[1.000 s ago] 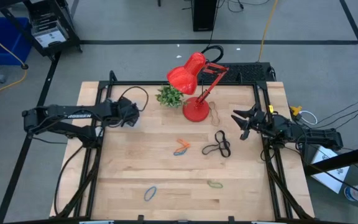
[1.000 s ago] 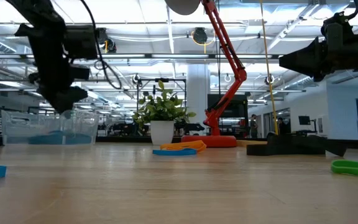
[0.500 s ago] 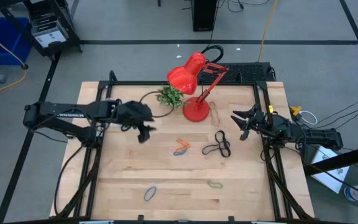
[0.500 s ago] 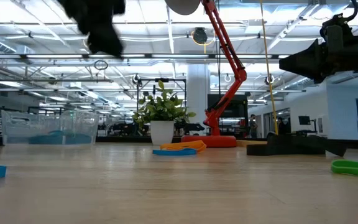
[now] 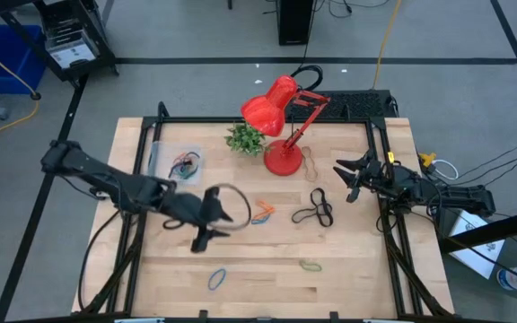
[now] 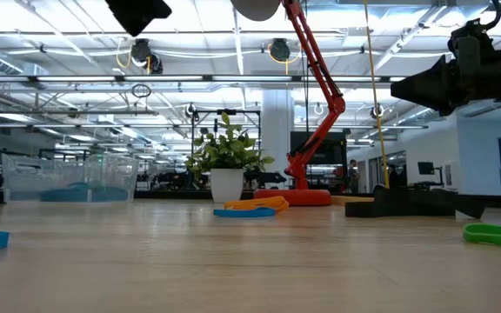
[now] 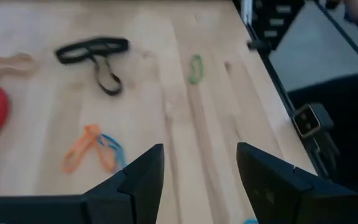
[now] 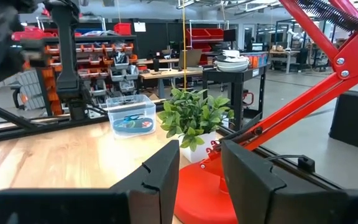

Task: Pick and place rubber bands into bin
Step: Put the blue rubber band into the transparent bin

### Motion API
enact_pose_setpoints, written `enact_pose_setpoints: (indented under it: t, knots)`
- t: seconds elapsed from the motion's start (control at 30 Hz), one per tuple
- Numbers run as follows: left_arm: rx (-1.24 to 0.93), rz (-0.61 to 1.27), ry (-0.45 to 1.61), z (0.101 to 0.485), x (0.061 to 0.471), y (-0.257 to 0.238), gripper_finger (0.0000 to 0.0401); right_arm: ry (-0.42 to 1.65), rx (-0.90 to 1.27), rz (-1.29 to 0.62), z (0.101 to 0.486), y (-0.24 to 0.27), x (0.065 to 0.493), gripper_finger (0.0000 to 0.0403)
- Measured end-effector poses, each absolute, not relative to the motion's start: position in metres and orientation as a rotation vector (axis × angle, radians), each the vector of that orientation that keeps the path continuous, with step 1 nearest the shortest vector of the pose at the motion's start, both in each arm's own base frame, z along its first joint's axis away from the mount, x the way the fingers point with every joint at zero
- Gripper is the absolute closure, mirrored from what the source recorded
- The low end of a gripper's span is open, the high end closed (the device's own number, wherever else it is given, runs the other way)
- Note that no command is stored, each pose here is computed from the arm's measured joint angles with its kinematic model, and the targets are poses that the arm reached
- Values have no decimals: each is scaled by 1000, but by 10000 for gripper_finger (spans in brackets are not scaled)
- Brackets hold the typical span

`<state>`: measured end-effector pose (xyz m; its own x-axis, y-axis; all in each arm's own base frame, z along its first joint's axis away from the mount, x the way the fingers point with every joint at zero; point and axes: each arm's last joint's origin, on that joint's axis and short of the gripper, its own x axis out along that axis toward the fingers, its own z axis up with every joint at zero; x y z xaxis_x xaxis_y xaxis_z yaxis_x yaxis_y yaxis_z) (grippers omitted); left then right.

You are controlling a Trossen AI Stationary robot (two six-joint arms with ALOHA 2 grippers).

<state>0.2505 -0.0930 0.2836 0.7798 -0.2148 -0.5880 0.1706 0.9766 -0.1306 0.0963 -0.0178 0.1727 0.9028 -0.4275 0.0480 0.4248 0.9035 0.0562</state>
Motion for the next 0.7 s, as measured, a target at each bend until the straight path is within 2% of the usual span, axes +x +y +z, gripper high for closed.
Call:
enact_pose_setpoints:
  t: [0.3, 0.5, 0.7]
  knots:
    - [-40, -306, 750, 235, 275, -137, 192, -55, 46, -441, 172, -18, 96, 289]
    - [51, -350, 883, 196, 278, -160, 192, -52, 46, -440, 172, -18, 96, 289]
    - [99, -375, 960, 173, 275, -175, 192, -51, 46, -440, 172, -18, 96, 289]
